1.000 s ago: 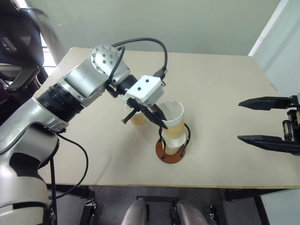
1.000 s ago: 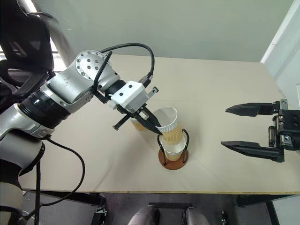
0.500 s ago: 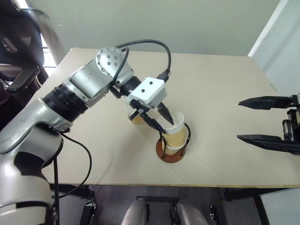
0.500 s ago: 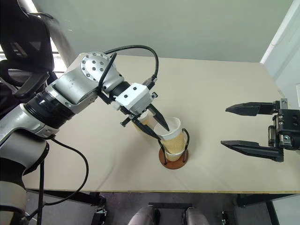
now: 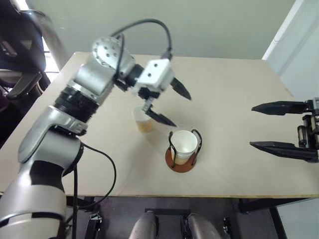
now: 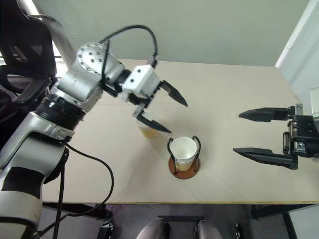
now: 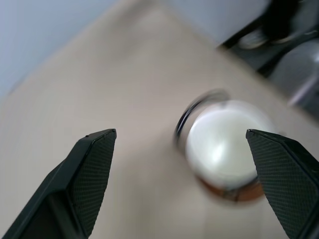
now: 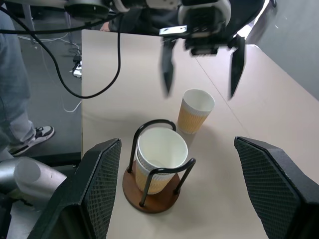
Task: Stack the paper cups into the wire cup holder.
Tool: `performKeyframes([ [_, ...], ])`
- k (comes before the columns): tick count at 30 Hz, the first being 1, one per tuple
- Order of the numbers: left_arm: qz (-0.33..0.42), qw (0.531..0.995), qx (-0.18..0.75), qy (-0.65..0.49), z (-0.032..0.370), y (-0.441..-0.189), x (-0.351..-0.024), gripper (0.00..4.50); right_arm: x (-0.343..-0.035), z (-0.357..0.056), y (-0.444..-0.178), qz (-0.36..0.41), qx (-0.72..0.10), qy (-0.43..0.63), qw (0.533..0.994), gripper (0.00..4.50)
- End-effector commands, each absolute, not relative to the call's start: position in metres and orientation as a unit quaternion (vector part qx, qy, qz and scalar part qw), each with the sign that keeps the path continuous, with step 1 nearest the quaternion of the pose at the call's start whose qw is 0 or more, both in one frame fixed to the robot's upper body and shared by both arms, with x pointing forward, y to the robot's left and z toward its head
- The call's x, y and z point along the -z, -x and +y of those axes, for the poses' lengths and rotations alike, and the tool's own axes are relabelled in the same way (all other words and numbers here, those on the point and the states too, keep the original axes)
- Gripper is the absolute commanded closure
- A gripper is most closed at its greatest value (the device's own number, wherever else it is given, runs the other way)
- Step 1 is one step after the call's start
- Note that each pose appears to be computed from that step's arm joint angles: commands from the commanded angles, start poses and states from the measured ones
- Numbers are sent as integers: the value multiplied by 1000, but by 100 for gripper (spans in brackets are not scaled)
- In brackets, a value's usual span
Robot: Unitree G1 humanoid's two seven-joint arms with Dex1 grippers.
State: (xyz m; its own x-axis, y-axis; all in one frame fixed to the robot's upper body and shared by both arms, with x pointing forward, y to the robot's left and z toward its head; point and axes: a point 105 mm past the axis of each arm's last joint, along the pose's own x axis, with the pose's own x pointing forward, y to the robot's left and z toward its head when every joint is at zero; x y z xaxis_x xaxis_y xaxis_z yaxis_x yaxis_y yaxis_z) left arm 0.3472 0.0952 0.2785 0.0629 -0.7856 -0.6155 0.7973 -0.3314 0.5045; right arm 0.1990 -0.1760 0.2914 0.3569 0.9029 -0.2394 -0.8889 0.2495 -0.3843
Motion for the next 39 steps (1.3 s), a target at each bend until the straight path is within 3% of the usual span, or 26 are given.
performKeyframes([
  [1,79,646,616,-445,157,-365,-265,3,-300,-181,-201,-28,-560,253,788,77],
  [4,95,669,600,-427,174,-369,-252,3,-299,-182,-205,-26,-563,255,785,77],
  [13,88,684,605,-398,154,-385,-226,3,-300,-180,-209,-29,-570,260,779,77],
  [20,124,664,607,-419,155,-389,-196,3,-302,-181,-206,-25,-565,264,781,77],
  [23,117,670,594,-430,153,-395,-193,54,-302,-181,-206,-25,-564,264,782,77],
  [34,115,662,603,-429,151,-394,-195,431,-299,-182,-204,-20,-560,263,785,77],
  [39,120,652,616,-425,153,-389,-196,441,-299,-181,-206,-21,-561,264,784,77],
])
